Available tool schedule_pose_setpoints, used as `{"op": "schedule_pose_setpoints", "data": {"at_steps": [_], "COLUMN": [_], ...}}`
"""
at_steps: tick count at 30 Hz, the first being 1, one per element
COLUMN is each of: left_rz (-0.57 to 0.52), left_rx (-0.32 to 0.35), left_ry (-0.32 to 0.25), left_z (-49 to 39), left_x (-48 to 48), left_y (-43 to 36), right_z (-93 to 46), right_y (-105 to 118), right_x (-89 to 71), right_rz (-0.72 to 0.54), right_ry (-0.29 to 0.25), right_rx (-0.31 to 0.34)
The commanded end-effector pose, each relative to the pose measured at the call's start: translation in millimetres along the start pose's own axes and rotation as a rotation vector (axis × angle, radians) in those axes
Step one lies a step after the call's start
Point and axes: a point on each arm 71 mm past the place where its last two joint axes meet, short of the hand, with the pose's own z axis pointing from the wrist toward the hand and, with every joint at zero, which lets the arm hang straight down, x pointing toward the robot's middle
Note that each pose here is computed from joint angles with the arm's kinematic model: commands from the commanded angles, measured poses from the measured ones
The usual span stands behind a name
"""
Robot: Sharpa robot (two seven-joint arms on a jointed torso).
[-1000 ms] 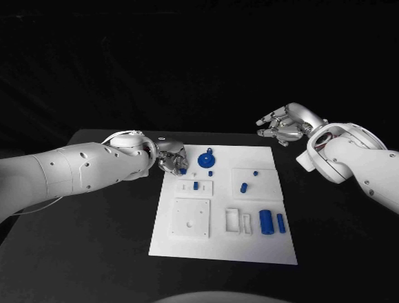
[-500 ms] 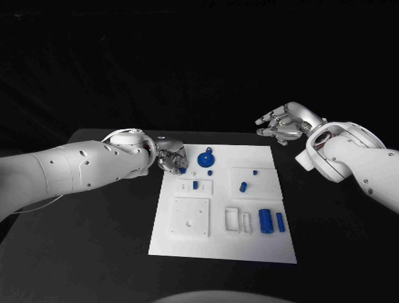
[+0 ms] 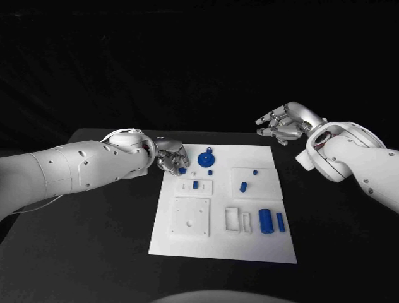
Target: Assemble the parts on the task board
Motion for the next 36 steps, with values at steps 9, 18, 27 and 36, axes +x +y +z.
{"op": "schedule_pose_setpoints", "data": {"at_steps": [9,18,27,36], "left_rz": [0.006,0.008,0.007,0.007], "left_rx": [-0.027,-0.034,-0.038,-0.037], "left_ry": [0.053,0.058,0.064,0.06], "left_z": [-0.5,-0.9,-1.7,-2.5], "left_x": [13.8,14.0,14.6,14.5], "left_y": [3.3,4.5,5.4,5.8], "right_z": [-0.3,-0.3,-0.3,-0.2], "right_y": [0.4,0.1,0.0,0.0], "right_x": [0.8,0.7,0.6,1.0], "right_rz": [-0.006,-0.006,-0.006,-0.006], "right_ry": [0.012,0.012,0.012,0.013], "right_rx": [-0.007,-0.006,-0.005,-0.006]}}
